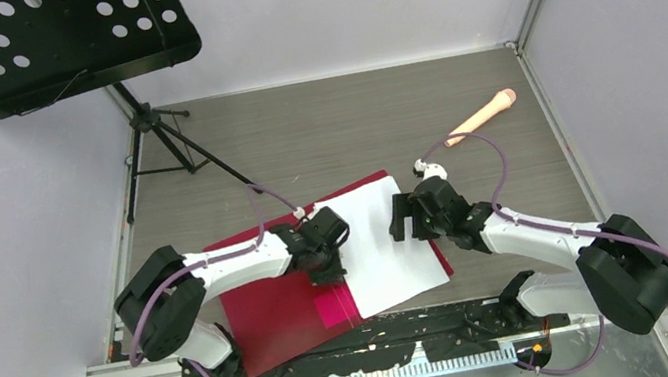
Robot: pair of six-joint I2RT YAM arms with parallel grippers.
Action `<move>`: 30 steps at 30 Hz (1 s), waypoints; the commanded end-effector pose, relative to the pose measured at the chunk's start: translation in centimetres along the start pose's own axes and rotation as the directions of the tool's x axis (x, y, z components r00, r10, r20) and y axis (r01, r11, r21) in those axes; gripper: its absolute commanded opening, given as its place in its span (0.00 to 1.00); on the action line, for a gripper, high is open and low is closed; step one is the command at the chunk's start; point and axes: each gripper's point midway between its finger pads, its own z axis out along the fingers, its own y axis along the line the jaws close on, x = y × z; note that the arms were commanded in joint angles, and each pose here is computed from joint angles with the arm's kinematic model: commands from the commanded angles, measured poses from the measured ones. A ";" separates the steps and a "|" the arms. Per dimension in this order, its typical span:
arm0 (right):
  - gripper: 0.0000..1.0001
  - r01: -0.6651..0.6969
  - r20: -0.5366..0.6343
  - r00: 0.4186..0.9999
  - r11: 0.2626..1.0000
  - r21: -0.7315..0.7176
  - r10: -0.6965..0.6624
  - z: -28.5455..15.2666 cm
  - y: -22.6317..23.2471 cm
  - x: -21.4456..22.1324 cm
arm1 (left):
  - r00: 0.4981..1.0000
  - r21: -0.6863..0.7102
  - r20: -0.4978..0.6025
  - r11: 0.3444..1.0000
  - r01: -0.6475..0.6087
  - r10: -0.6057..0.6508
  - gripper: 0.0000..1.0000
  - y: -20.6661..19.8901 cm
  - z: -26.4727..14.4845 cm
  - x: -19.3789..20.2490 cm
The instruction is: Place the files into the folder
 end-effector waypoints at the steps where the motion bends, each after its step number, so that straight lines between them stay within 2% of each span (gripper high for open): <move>1: 0.95 0.013 0.078 0.997 1.000 -0.016 -0.012 -1.3 1.3 -3.0 | 0.997 0.010 0.066 0.999 -0.043 0.042 0.00 -0.3 -1.9 -1.9; 4: 0.95 0.019 0.094 0.995 1.000 -0.009 -0.018 -1.4 1.4 -3.7 | 0.994 0.010 0.101 0.999 -0.039 0.038 0.00 -0.1 -3.0 -3.0; 8: 0.95 -0.004 0.087 0.996 0.999 0.038 0.001 -0.6 0.2 -4.6 | 0.989 -0.003 0.146 1.000 0.028 -0.027 0.00 1.3 -3.6 -5.6; 16: 0.95 -0.062 0.124 0.991 0.997 0.040 0.057 1.0 -0.5 -7.5 | 0.982 -0.036 0.161 0.993 0.110 -0.103 0.00 2.1 -1.9 -10.3; 23: 0.95 -0.084 0.131 0.988 0.995 0.047 0.077 2.1 -1.0 -8.5 | 0.987 -0.089 0.118 0.988 0.123 -0.112 0.00 2.0 0.1 -10.8; 30: 0.95 -0.106 0.110 0.989 0.994 0.037 0.102 2.6 -1.1 -7.5 | 0.992 -0.044 0.084 0.994 0.095 -0.091 0.00 0.5 1.1 -11.0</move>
